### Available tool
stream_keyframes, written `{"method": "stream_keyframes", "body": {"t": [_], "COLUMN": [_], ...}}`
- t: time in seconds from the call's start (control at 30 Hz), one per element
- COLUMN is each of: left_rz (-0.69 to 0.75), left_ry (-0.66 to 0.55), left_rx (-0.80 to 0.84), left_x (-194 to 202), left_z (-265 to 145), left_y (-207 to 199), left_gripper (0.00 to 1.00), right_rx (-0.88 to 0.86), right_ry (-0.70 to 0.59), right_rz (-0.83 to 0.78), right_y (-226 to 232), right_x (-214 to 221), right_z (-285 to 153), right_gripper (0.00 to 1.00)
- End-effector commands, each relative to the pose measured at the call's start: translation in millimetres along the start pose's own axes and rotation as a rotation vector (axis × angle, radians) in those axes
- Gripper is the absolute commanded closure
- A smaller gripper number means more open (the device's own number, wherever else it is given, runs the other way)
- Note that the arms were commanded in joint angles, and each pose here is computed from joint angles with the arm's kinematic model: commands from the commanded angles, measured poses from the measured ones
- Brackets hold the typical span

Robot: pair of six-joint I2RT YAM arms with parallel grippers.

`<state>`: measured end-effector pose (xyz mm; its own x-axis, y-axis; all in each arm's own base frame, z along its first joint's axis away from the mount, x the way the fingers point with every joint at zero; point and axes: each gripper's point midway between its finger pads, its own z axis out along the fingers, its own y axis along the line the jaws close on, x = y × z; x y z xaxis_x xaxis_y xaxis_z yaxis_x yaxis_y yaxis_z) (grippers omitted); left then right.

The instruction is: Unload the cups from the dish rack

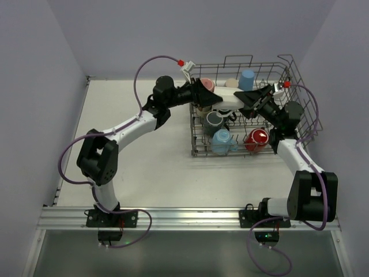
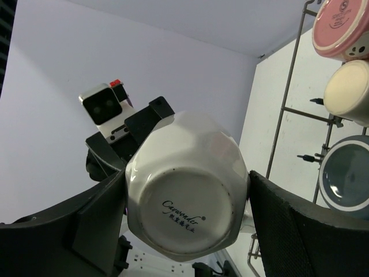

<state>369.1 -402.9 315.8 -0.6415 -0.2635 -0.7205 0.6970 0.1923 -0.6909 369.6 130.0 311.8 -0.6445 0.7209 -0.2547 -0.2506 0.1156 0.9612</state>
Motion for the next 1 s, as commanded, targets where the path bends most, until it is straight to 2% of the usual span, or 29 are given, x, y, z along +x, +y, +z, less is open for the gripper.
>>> {"method": "stream_keyframes", "body": {"t": [0.0,0.1,0.2,0.23,0.3,0.33,0.4,0.5,0.53,0.63,0.67,0.73,0.97], "left_rz": [0.052,0.042,0.027,0.023,0.022,0.025,0.031,0.063,0.069,0.116,0.125,0.131,0.163], "left_ry": [-0.025,-0.015,-0.002,0.001,0.0,-0.002,-0.01,-0.037,-0.052,-0.098,-0.111,-0.142,-0.279], "left_rx": [0.16,0.186,0.221,0.226,0.233,0.235,0.227,0.197,0.173,0.128,0.118,0.09,0.029], "left_x": [-15.4,-12.7,-9.3,-8.0,-7.7,-8.5,-10.9,-18.4,-23.0,-36.1,-39.9,-49.5,-98.0], "left_z": [1.6,1.3,1.7,1.5,0.4,-0.1,-2.2,-5.3,-7.3,-16.0,-18.9,-28.0,-72.4], "left_y": [-46.9,-54.2,-60.5,-61.5,-63.1,-64.4,-65.9,-68.5,-69.7,-71.6,-72.0,-66.7,-67.6], "left_gripper": [0.35,0.41,0.52,0.61,0.71,0.84,1.0,1.0,1.0,1.0,1.0,1.0,1.0], "right_rx": [-0.141,-0.147,-0.144,-0.141,-0.138,-0.136,-0.131,-0.133,-0.134,-0.135,-0.132,-0.127,-0.039], "right_ry": [0.008,0.018,0.031,0.028,0.031,0.033,0.038,0.056,0.063,0.088,0.099,0.101,0.079], "right_rz": [-0.121,-0.114,-0.105,-0.101,-0.098,-0.096,-0.089,-0.081,-0.078,-0.078,-0.081,-0.096,-0.185], "right_y": [49.2,47.5,45.6,44.4,42.7,41.2,37.3,32.8,31.1,28.4,26.7,28.6,23.8], "right_x": [6.2,8.3,10.9,10.7,10.9,11.1,11.7,14.2,16.0,19.9,22.2,23.1,23.4], "right_z": [-6.2,-4.0,-0.9,-0.3,0.1,0.4,1.9,3.3,3.3,2.6,2.3,0.9,-3.8], "right_gripper": [0.73,0.73,0.73,0.73,0.73,0.73,0.71,0.5,0.37,0.19,0.1,0.01,0.01]}}
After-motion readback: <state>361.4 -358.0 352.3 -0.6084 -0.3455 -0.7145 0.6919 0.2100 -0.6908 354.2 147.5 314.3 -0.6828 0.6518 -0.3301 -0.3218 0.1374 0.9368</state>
